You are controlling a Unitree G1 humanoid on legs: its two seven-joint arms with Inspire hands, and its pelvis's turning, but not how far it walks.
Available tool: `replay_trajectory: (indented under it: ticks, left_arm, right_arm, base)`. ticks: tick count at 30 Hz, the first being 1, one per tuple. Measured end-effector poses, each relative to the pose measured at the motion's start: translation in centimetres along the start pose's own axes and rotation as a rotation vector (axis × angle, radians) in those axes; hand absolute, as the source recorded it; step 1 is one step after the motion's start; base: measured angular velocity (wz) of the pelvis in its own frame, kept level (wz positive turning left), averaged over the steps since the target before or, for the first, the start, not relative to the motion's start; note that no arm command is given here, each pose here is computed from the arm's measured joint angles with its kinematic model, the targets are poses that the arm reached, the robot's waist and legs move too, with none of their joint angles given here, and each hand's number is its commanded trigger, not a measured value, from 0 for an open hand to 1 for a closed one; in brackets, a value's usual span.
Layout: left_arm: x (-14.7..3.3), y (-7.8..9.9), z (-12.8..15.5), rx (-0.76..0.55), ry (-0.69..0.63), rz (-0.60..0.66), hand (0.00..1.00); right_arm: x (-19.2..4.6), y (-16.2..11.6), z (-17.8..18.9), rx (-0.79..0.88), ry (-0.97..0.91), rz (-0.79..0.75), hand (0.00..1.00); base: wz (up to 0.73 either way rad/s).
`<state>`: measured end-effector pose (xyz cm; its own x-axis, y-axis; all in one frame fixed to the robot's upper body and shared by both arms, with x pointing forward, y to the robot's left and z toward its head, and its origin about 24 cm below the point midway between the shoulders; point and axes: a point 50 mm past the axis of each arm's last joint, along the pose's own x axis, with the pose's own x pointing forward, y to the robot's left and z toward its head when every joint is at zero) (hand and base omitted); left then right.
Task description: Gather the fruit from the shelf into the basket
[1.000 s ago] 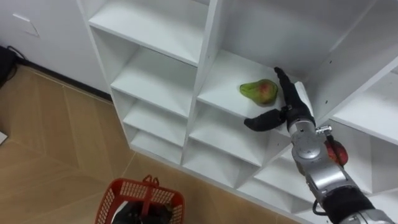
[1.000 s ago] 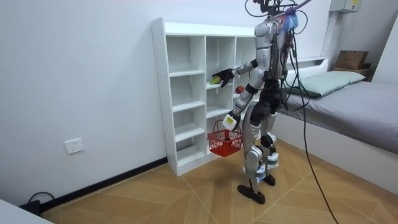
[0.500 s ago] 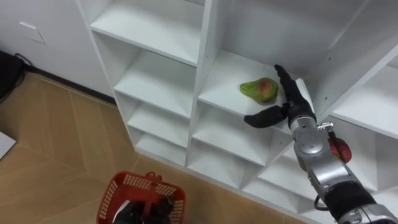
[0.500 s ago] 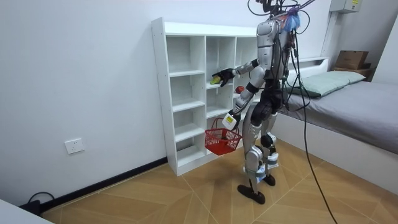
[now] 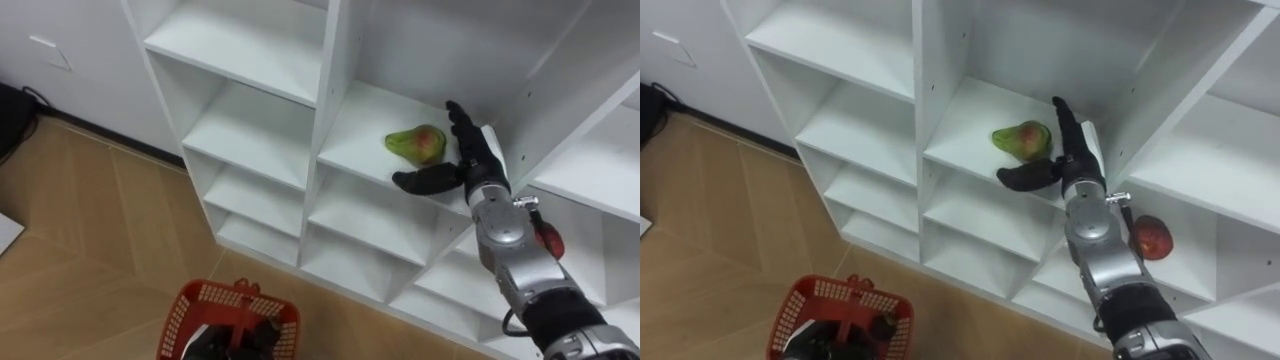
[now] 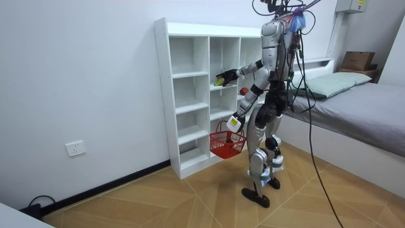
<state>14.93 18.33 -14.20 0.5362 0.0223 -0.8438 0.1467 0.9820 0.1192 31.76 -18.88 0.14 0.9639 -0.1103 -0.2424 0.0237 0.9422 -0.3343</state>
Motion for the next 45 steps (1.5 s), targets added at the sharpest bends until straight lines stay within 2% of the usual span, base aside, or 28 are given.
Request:
replay_trajectory:
  ticks: [9, 11, 13, 14, 45]
  left_arm:
    - [0.0, 0.0, 0.0, -0.001, 0.000, 0.008, 1.00]
    - [0.0, 0.0, 0.0, -0.002, -0.001, 0.016, 1.00]
    - [0.0, 0.0, 0.1, -0.001, -0.002, 0.019, 1.00]
    - [0.0, 0.0, 0.1, -0.003, -0.003, 0.019, 1.00]
    - [0.3, 0.3, 0.5, -0.019, 0.002, 0.076, 1.00]
  right_arm:
    - [0.0, 0.0, 0.1, 0.001, -0.006, 0.000, 0.00]
    - [0.0, 0.0, 0.1, 0.000, -0.008, 0.000, 0.47]
    - [0.0, 0.0, 0.2, 0.001, -0.013, -0.001, 0.89]
    - [0.0, 0.0, 0.3, 0.000, -0.016, -0.002, 1.00]
    - [0.6, -0.2, 0.9, -0.074, -0.018, -0.003, 1.00]
  base:
    - [0.00]
    - [0.00]
    - [0.00]
    - [0.00]
    - [0.00]
